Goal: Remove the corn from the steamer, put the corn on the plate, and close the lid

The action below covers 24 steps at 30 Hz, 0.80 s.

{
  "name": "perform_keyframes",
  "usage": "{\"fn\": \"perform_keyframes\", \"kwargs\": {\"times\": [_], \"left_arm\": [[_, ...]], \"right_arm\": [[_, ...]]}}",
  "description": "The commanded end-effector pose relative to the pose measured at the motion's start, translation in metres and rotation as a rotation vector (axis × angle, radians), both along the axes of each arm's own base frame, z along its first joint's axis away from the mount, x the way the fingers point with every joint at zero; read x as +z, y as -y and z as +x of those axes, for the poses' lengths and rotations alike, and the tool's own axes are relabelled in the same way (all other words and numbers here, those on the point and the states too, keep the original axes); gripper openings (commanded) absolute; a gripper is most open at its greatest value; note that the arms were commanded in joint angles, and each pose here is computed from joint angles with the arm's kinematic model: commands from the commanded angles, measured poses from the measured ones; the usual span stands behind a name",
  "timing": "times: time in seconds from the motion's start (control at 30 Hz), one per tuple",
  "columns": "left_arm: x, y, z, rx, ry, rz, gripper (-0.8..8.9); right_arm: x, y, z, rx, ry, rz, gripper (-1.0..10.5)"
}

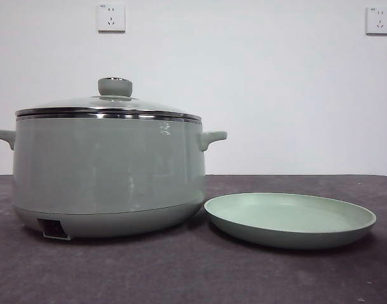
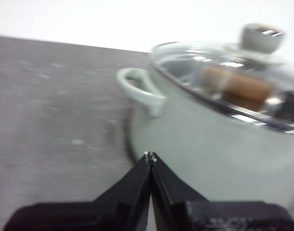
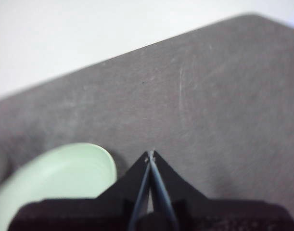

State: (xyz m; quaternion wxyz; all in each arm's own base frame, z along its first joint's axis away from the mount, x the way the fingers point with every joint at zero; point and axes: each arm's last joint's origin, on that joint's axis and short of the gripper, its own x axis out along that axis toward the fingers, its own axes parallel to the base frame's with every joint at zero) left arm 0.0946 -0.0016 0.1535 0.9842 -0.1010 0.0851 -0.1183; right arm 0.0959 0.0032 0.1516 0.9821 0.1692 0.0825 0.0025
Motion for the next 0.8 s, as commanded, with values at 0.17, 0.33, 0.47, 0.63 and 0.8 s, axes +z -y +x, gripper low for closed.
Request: {"fn": "perform_keyframes", "kwargs": {"times": [0.17, 0.33, 0.47, 0.63, 0.8], "left_arm": [[-0.003, 0.002, 0.000, -0.051, -0.068, -0.238, -0.03], [-0.002, 0.003, 0.000, -0.061, -0.062, -0.252, -0.04], [0.005, 0.003, -0.001, -0.082, -0.050, -0.252, -0.08], [0.038, 0.003, -0.009, -0.041, -0.008, -0.228, -0.08], [0.074, 0.003, -0.014, -0.034, -0.017, -0.161, -0.08]], "right_arm": [[-0.003, 0.000, 0.000, -0.068, -0.016, 0.386, 0.0], [-0.003, -0.001, 0.000, -0.022, -0.022, 0.350, 0.0], [0.002, -0.003, 0.000, 0.062, -0.022, 0.339, -0.1], [0.027, -0.005, -0.002, 0.126, -0.004, 0.266, -0.1], [0.063, -0.006, 0.000, 0.175, -0.049, 0.152, -0.1]]}}
